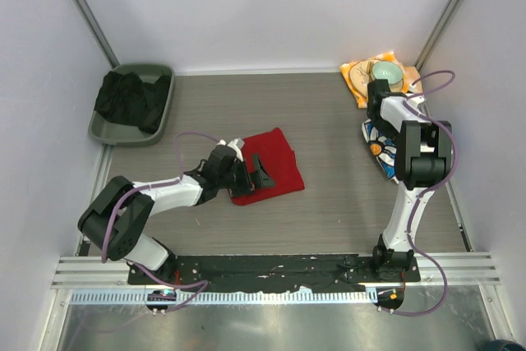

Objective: Fold and stack the t-shirts

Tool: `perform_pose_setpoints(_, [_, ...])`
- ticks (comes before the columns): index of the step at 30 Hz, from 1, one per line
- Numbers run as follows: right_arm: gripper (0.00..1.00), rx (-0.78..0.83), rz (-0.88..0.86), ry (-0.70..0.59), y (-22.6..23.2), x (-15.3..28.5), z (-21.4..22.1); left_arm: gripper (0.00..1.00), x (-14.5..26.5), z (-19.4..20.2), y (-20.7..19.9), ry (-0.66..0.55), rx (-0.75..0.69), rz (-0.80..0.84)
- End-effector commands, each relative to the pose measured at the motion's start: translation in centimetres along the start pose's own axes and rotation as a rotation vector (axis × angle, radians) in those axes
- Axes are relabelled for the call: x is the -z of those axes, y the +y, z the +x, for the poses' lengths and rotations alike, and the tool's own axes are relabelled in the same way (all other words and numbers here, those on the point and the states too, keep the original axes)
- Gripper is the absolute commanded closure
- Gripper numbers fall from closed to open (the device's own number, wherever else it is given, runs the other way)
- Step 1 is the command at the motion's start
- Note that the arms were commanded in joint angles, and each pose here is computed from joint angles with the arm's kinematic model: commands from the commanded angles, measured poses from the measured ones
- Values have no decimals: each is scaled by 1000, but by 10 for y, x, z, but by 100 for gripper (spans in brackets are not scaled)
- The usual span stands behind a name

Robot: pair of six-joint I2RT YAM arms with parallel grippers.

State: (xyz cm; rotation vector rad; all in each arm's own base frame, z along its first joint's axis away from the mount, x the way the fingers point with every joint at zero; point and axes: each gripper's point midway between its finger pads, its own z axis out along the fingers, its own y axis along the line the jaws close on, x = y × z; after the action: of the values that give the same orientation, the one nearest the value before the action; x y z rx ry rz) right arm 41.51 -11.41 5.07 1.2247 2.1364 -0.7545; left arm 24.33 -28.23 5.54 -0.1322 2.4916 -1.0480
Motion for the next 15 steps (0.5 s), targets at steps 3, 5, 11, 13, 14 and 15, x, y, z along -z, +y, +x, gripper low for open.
perform_pose_setpoints(3, [0,218,-80,169,10,-16,47,0,-6,22,17,76,-6,-31])
perform_pose_setpoints(5, [0,269,-112,185,9,-17,56,0,-6,23,18,79,-5,-31])
perform_pose_setpoints(11, [0,330,-279,221,10,5,76,0,-4,23,19,78,-7,-37])
perform_pose_setpoints(13, [0,357,-311,207,8,18,81,0,-5,23,18,77,-7,-38])
perform_pose_setpoints(14, [0,378,-321,201,5,20,82,0,-4,22,18,76,-8,-37])
perform_pose_setpoints(15, [0,403,-347,187,9,29,87,0,-4,23,18,78,-9,-37])
